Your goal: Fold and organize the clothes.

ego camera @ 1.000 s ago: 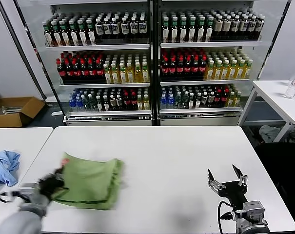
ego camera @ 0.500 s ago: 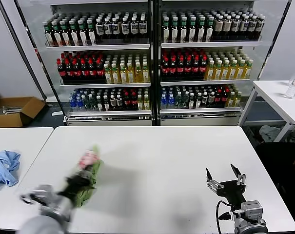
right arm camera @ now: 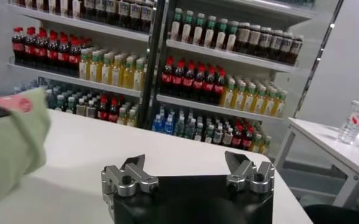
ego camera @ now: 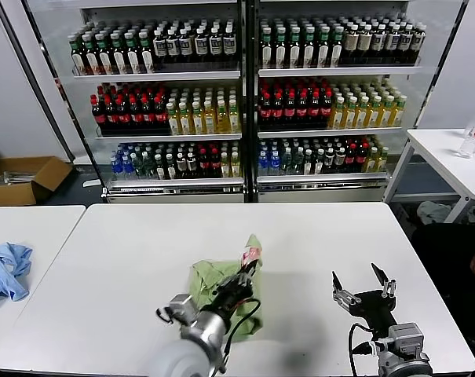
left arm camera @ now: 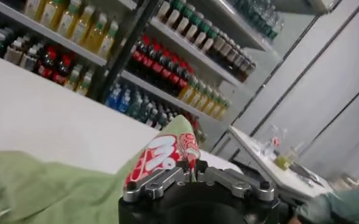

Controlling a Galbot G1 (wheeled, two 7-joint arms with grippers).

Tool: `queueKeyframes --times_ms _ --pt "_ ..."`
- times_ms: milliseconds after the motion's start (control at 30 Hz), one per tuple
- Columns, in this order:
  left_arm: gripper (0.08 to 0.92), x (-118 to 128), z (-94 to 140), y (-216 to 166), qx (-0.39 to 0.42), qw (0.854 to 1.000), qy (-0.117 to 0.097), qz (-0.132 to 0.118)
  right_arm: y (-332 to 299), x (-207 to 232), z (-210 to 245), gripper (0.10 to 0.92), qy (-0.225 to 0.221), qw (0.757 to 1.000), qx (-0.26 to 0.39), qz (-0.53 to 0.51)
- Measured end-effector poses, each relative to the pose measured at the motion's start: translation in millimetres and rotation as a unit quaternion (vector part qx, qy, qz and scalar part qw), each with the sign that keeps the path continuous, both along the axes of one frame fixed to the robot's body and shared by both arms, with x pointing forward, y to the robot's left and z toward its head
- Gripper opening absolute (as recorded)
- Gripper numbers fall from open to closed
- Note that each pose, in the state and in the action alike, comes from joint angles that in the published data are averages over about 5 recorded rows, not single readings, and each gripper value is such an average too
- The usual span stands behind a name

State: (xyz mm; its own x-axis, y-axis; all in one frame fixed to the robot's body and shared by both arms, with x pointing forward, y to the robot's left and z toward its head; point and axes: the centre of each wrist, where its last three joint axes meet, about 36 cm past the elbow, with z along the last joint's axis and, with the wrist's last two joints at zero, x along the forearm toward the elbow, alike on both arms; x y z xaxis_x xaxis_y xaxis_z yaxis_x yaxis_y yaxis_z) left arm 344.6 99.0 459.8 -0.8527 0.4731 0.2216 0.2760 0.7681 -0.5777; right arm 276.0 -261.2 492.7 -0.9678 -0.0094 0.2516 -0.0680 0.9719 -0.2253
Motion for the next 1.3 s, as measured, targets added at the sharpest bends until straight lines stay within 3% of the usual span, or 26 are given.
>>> queueKeyframes --times_ms 233,433,600,767,1033,1300 --pt "0.305 10 0 -16 0.005 1.0 -0.031 -0.004 -1 4 0 0.823 0.001 1.0 -0.004 0.004" --pt "0.487 6 2 9 0.049 0.995 -0.086 0.001 0 11 -3 0.823 0.004 1.0 0.002 0.008" --pt "0.626 7 -5 63 0.117 0.984 -0.13 0.035 6 23 -14 0.823 0.028 0.999 0.035 0.011" --pt "0.768 13 -7 125 0.19 0.966 -0.155 0.079 16 42 -34 0.822 0.07 0.994 0.079 0.021" --pt "0.822 25 7 195 0.257 0.941 -0.174 0.131 30 81 -67 0.817 0.123 0.983 0.129 0.047" --pt "0.823 28 12 222 0.28 0.932 -0.176 0.149 33 104 -92 0.62 0.166 0.971 0.163 0.06"
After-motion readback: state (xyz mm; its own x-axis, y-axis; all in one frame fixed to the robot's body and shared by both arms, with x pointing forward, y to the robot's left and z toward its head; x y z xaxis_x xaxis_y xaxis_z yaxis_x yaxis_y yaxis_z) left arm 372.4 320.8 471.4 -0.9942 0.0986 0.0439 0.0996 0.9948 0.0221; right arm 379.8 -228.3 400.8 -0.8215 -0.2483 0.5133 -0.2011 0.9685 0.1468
